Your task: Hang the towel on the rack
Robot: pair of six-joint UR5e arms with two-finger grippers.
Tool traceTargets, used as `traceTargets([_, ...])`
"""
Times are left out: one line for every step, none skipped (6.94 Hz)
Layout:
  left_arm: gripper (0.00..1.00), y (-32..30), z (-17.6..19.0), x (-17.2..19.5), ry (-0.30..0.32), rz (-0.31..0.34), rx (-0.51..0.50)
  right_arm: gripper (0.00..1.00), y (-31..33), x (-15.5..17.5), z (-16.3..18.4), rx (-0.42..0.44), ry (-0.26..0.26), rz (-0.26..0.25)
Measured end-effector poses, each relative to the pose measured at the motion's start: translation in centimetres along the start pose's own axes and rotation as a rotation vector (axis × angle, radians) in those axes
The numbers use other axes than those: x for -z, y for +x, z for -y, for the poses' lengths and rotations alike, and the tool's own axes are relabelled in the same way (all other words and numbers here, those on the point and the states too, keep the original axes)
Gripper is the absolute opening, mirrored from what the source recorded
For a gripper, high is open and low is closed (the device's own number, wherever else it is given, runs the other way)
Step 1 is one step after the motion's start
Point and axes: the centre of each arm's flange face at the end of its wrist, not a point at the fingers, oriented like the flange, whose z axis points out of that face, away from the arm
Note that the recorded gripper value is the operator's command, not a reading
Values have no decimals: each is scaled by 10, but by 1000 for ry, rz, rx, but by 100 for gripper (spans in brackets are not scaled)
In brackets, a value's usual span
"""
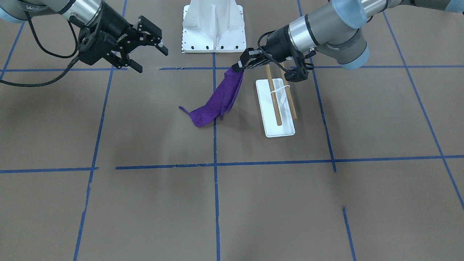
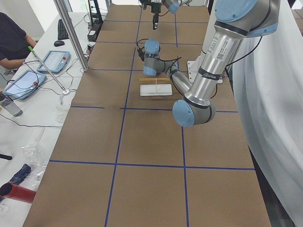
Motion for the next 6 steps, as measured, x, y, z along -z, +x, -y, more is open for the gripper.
traceTargets([0, -30, 5, 36, 15, 5, -21, 100, 21, 7, 0, -27, 12, -29])
traceTargets([0, -60, 20, 81, 32, 21, -66, 100, 39, 11, 1, -41, 20, -54])
traceTargets([0, -90, 41, 130, 48, 42, -125, 100, 61, 15, 0, -33, 23, -84])
traceTargets([0, -115, 60, 165, 63, 64, -170, 100, 82, 18, 0, -7, 24, -117])
traceTargets([0, -130, 73, 180, 73, 80, -188, 100, 98, 21, 1, 14, 26, -139])
traceTargets([0, -142, 81, 186, 81, 93, -187, 100, 105, 24, 3, 22, 30, -150])
